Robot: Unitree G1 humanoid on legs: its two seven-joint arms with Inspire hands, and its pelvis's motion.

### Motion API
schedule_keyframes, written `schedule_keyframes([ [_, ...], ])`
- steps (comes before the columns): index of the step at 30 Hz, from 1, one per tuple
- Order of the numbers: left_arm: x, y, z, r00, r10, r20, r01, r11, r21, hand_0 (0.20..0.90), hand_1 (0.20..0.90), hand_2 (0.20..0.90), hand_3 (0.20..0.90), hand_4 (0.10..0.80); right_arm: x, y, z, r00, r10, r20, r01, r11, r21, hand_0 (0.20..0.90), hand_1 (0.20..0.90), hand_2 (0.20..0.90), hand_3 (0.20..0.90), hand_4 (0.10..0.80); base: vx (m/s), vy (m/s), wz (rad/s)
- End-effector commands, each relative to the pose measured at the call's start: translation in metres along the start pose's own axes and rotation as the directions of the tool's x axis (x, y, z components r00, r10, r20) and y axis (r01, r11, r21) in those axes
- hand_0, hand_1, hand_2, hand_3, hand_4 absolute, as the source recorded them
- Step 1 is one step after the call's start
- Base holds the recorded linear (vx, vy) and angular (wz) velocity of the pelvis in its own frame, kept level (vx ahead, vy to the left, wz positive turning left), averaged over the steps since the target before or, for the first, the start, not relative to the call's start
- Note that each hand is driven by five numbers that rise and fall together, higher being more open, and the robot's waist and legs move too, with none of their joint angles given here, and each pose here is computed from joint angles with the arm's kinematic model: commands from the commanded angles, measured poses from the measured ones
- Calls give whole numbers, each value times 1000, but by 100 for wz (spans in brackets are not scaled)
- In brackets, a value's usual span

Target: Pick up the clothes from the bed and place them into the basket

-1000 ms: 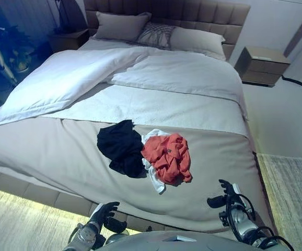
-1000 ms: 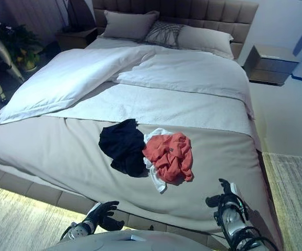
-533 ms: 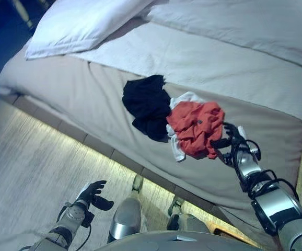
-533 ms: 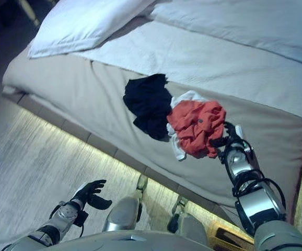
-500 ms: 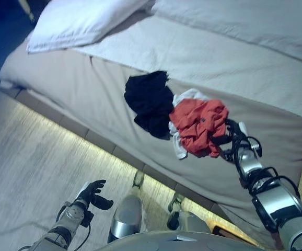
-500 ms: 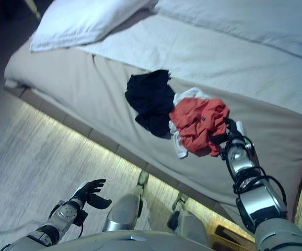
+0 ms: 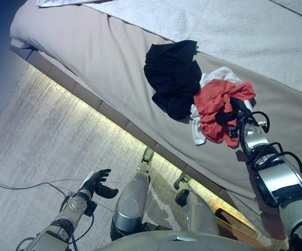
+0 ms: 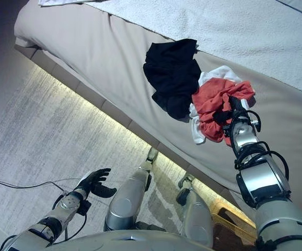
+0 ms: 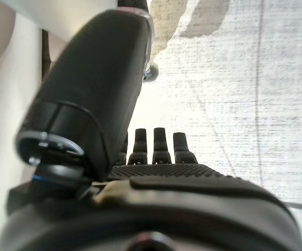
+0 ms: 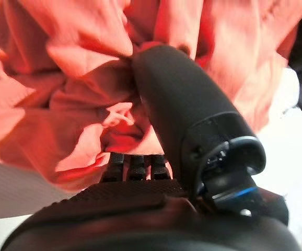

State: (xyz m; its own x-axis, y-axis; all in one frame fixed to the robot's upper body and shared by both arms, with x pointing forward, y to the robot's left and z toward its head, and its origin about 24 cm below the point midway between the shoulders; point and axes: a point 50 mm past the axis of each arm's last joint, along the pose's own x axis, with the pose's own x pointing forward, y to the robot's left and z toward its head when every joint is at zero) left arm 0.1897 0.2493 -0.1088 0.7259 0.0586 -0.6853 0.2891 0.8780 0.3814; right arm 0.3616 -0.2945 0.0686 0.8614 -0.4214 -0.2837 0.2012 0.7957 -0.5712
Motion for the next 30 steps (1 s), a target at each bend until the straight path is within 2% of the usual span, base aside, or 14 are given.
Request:
schedule_keyframes([
  [1, -12, 8, -22, 999, 0, -48, 1, 1000, 28, 900, 900, 900, 900, 800, 0, -2, -11, 998, 36, -55, -41, 995, -94, 467, 467, 467, 395, 295, 2, -19, 9],
  [2, -12, 10, -21, 999, 7, -44, -5, 1000, 28, 900, 900, 900, 900, 800, -1, 0, -14, 997, 38, -68, -44, 995, -92, 300, 300, 300, 200, 100, 9, -30, 8],
  [5, -12, 11, -19, 999, 16, -40, -15, 999, 42, 900, 900, 900, 900, 800, -2, 3, -20, 995, 30, -94, -37, 997, -74, 300, 300, 300, 200, 100, 19, -31, 5],
  [11, -12, 8, -15, 1000, 11, -12, -10, 998, 56, 900, 900, 900, 900, 800, 0, -20, -8, 992, -123, -7, 122, 992, -17, 300, 300, 300, 200, 100, 4, -11, 0],
  [15, -12, 9, -16, 1000, 20, -9, -19, 998, 66, 900, 900, 900, 900, 800, 0, -34, -6, 980, -199, 18, 197, 977, 81, 300, 300, 300, 200, 100, 9, -45, -1],
  [18, -14, 6, -20, 999, 26, -23, -25, 998, 62, 900, 900, 900, 900, 800, -1, -44, -4, 970, -240, 37, 226, 948, 225, 300, 300, 300, 200, 100, 11, -2, -1],
  [21, -19, -2, -33, 998, 31, -53, -29, 999, 45, 900, 900, 900, 900, 800, -4, -52, -2, 959, -273, 74, 208, 858, 470, 300, 300, 300, 200, 100, -51, 61, -7],
  [26, -28, -20, -55, 993, 27, -113, -25, 1000, 19, 900, 900, 900, 900, 800, -14, -41, -16, 958, -257, 124, 129, 779, 614, 300, 300, 300, 200, 100, 62, 46, -16],
  [30, -37, -35, -68, 988, 25, -155, -28, 999, -17, 900, 900, 900, 900, 800, -33, -21, -13, 942, -241, 232, 20, 734, 679, 300, 300, 300, 200, 100, 47, 39, -14],
])
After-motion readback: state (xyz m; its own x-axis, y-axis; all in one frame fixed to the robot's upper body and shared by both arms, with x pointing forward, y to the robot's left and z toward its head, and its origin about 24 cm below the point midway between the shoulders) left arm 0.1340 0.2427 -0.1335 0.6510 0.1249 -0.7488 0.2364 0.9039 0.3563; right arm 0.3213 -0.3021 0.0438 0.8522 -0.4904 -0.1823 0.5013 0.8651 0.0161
